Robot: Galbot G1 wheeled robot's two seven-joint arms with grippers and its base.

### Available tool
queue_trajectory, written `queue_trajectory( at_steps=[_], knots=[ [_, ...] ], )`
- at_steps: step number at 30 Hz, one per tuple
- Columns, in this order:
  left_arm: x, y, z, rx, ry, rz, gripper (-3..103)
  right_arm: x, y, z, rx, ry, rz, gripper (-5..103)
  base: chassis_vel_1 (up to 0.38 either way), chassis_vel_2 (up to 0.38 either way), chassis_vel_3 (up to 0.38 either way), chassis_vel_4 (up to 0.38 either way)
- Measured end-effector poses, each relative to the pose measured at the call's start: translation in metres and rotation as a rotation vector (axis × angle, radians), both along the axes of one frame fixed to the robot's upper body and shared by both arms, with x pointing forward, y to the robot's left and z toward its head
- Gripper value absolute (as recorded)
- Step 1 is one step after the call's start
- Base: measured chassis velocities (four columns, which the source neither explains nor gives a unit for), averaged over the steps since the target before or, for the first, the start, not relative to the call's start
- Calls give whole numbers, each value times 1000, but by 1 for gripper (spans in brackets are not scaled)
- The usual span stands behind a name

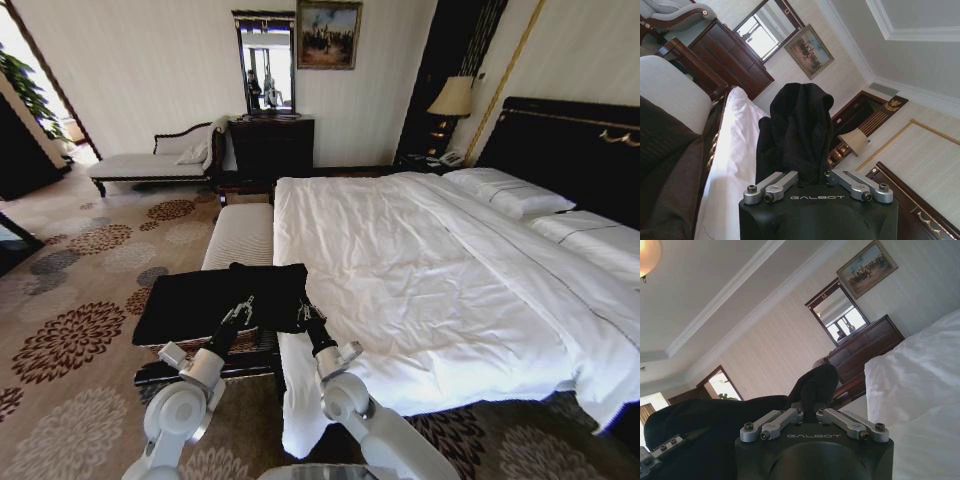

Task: Fold the clothes on the bed and place them into the basket.

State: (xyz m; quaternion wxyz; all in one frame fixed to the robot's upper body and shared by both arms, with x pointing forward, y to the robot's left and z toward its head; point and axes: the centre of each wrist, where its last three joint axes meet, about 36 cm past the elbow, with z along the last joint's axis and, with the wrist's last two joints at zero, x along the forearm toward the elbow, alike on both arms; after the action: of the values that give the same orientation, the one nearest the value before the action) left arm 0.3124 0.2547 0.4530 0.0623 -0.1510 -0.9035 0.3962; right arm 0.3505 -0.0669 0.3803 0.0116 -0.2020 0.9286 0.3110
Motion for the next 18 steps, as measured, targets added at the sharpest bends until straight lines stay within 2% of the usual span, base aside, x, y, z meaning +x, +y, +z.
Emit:
queue_trajectory(
  at_steps=[18],
  knots=[
    [14, 18, -22, 54, 31, 45, 8, 13, 33, 5, 23, -2, 70, 5, 116, 119, -114, -115]
  ],
)
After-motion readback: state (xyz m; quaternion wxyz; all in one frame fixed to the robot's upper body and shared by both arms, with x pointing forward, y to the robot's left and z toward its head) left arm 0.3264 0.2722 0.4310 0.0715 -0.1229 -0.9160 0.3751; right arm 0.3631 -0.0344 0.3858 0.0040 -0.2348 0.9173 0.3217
